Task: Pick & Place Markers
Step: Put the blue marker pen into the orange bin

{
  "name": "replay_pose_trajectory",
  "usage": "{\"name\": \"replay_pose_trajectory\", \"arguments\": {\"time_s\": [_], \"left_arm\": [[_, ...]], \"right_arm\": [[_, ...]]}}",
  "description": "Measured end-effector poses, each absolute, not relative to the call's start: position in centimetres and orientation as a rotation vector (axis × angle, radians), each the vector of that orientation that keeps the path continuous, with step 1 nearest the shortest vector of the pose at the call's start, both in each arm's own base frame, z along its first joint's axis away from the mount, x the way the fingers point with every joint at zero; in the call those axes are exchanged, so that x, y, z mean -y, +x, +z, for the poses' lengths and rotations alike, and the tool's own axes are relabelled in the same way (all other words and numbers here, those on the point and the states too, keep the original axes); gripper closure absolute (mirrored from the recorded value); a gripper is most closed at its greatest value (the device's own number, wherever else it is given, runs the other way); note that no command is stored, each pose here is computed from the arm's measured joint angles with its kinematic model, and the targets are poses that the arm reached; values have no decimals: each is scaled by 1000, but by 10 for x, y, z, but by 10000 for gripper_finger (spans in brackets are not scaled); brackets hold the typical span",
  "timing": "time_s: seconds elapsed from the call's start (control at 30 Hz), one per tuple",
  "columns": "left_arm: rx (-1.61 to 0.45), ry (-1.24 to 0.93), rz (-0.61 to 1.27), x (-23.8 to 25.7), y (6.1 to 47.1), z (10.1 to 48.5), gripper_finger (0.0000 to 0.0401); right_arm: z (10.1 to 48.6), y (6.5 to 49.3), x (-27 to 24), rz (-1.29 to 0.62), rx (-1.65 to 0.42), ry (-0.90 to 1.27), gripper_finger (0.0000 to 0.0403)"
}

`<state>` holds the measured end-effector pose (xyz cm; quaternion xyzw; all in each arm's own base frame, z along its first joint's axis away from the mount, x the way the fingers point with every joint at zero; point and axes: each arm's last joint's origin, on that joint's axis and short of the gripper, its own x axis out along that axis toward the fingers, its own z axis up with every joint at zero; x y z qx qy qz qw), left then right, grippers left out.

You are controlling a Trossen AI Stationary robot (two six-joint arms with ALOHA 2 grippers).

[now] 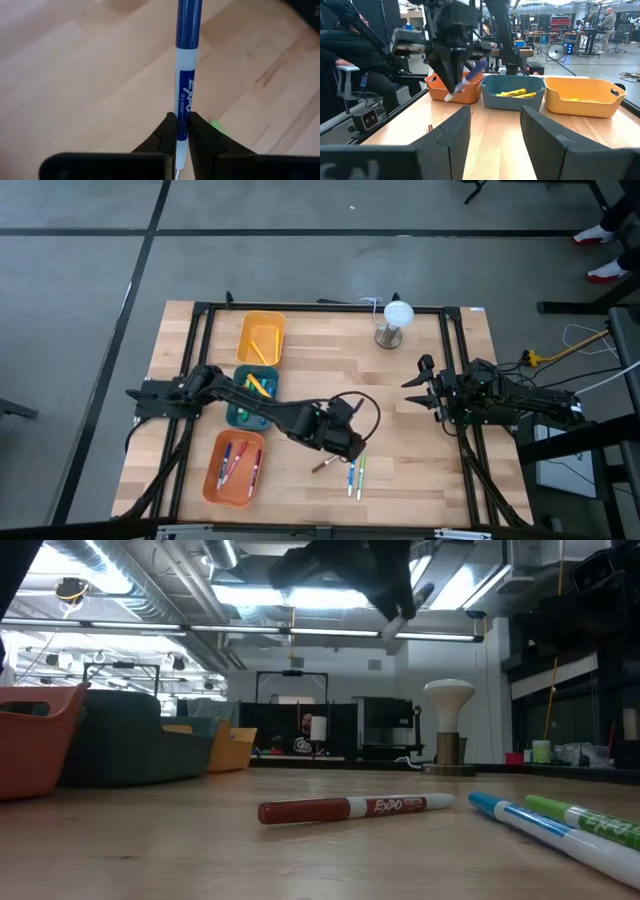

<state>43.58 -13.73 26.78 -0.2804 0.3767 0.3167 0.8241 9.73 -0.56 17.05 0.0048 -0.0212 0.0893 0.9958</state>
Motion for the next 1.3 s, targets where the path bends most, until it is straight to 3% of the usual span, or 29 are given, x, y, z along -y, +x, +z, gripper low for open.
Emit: {"name": "replay_pose_trajectory", "arguments": {"time_s": [0.73,1.3], "left_arm": [[-637,-406,564,151,434,328,377],[-620,-316,591,150,419,361,377]], "right_arm": [[171,97,6,179,42,10,233],[171,97,6,179,43,10,233]]}}
